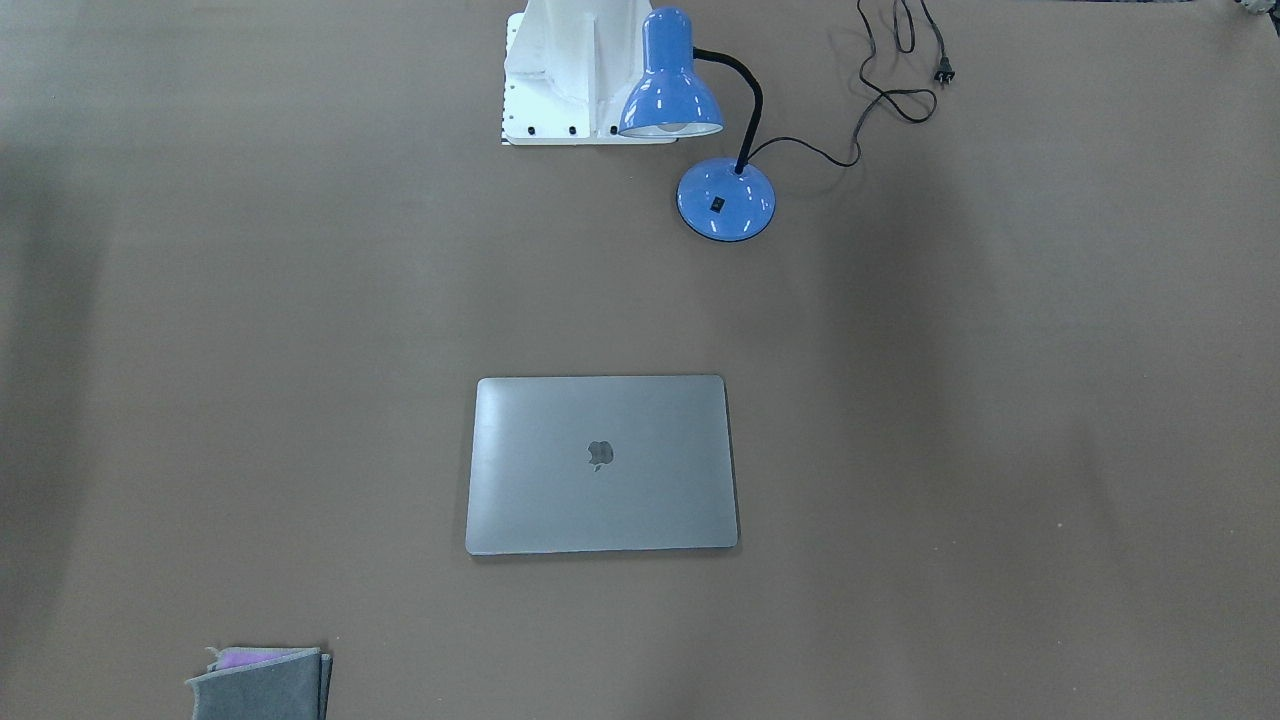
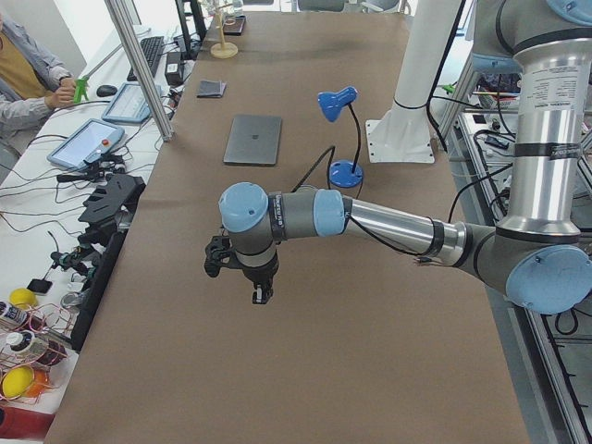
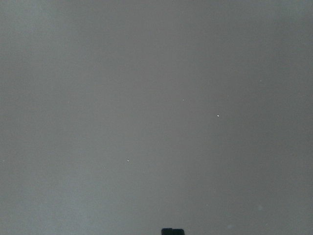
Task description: Close laptop
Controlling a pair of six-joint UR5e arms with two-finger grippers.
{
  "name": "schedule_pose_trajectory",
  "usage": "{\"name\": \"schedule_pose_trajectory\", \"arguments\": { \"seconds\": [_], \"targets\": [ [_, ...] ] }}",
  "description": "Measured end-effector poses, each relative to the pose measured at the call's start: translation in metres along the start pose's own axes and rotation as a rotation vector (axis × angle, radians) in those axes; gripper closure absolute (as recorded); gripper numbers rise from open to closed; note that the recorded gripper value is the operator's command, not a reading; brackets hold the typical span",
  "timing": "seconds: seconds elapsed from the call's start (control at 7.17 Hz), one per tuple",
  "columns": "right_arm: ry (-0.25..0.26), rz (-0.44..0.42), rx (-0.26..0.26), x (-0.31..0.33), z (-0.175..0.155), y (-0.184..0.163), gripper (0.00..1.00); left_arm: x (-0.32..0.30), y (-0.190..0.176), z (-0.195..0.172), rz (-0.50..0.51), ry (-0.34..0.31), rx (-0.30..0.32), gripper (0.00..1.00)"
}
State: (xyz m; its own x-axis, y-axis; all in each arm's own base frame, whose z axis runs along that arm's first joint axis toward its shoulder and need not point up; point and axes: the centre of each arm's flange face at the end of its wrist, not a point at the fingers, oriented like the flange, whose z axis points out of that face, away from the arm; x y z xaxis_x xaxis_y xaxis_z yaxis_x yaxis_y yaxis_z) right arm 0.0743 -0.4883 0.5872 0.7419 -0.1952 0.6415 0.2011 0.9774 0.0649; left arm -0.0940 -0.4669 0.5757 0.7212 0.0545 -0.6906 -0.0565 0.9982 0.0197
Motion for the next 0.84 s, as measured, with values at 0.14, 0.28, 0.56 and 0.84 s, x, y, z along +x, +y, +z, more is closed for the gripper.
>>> {"name": "schedule_pose_trajectory", "arguments": {
  "seconds": [0.14, 0.28, 0.56, 0.84],
  "targets": [
    [0.000, 0.000, 0.001, 0.001, 0.001, -0.001, 0.00, 0.006, 0.001, -0.008, 0.010, -0.007, 0.021, 0.01],
    [0.002, -0.001, 0.001, 0.001, 0.000, -0.002, 0.00, 0.011, 0.003, -0.013, 0.013, -0.009, 0.034, 0.01],
    [0.004, -0.001, 0.002, 0.001, 0.000, -0.004, 0.00, 0.015, 0.003, -0.016, 0.018, -0.007, 0.049, 0.01],
    [0.002, 0.000, 0.004, 0.000, -0.001, -0.003, 0.00, 0.018, -0.003, -0.019, 0.057, -0.015, 0.095, 0.01]
  ]
}}
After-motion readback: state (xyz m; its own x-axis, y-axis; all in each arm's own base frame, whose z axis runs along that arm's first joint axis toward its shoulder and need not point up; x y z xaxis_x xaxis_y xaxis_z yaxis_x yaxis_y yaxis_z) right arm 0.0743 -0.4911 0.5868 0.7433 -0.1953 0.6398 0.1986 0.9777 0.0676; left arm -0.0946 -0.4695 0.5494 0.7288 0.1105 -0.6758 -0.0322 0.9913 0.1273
